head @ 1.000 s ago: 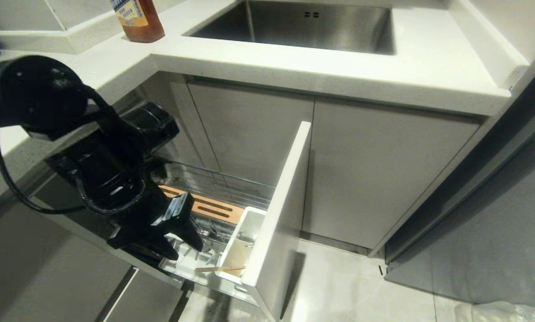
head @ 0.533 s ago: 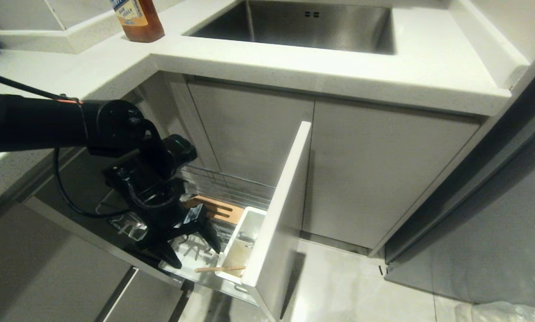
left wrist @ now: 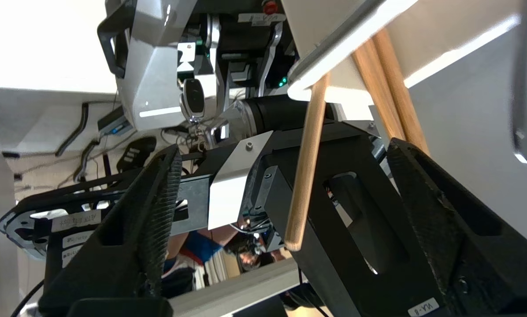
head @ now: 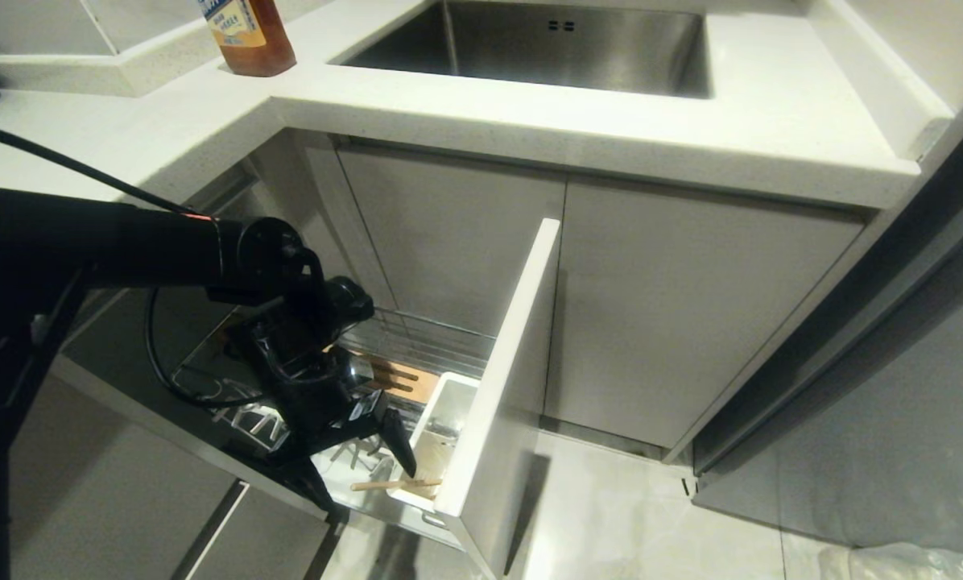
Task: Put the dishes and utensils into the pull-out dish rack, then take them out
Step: Take the chopsticks out of the cupboard
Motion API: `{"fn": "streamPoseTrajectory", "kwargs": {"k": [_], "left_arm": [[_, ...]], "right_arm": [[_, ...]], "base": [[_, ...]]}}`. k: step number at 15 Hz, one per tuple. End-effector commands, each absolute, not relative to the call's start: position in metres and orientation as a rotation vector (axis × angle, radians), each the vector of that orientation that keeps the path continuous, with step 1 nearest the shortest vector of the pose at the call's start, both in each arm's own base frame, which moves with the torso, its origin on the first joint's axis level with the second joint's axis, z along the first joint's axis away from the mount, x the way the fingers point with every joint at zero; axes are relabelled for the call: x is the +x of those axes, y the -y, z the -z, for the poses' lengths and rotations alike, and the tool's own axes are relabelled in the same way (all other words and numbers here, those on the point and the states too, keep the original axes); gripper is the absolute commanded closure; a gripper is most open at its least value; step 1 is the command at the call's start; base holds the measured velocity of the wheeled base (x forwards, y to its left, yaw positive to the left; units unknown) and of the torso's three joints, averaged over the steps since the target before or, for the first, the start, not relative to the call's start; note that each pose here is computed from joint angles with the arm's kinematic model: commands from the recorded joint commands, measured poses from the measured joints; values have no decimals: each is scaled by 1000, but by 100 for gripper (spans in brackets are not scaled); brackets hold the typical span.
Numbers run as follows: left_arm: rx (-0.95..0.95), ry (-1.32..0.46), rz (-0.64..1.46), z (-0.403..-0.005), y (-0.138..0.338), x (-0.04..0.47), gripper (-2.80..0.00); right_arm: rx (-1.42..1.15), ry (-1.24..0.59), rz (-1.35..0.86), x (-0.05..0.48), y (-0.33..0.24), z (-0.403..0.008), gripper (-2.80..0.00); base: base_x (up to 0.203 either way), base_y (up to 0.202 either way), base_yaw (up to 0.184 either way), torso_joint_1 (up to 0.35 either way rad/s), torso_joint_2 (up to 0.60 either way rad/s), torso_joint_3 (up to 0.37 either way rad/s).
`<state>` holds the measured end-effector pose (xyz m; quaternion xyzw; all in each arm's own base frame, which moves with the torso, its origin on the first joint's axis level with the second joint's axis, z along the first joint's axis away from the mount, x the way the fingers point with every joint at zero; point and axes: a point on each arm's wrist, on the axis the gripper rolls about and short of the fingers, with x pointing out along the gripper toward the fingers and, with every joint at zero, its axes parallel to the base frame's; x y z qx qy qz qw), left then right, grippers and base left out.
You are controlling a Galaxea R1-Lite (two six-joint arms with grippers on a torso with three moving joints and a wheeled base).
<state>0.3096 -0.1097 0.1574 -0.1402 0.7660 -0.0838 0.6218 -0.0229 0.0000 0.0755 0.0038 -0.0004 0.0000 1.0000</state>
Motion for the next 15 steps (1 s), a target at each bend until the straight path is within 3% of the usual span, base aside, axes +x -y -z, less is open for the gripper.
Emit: {"fn": "streamPoseTrajectory", "kwargs": {"k": [1, 15], "left_arm": [[-319, -1786, 184, -151, 112, 311, -280], [-280, -1859, 178, -129, 126, 311, -280]], "right_arm": [[8, 0, 0, -23, 0, -75, 0], [8, 0, 0, -23, 0, -75, 0]], "base": [[0, 0, 0, 0, 0, 0], [0, 0, 0, 0, 0, 0]]}}
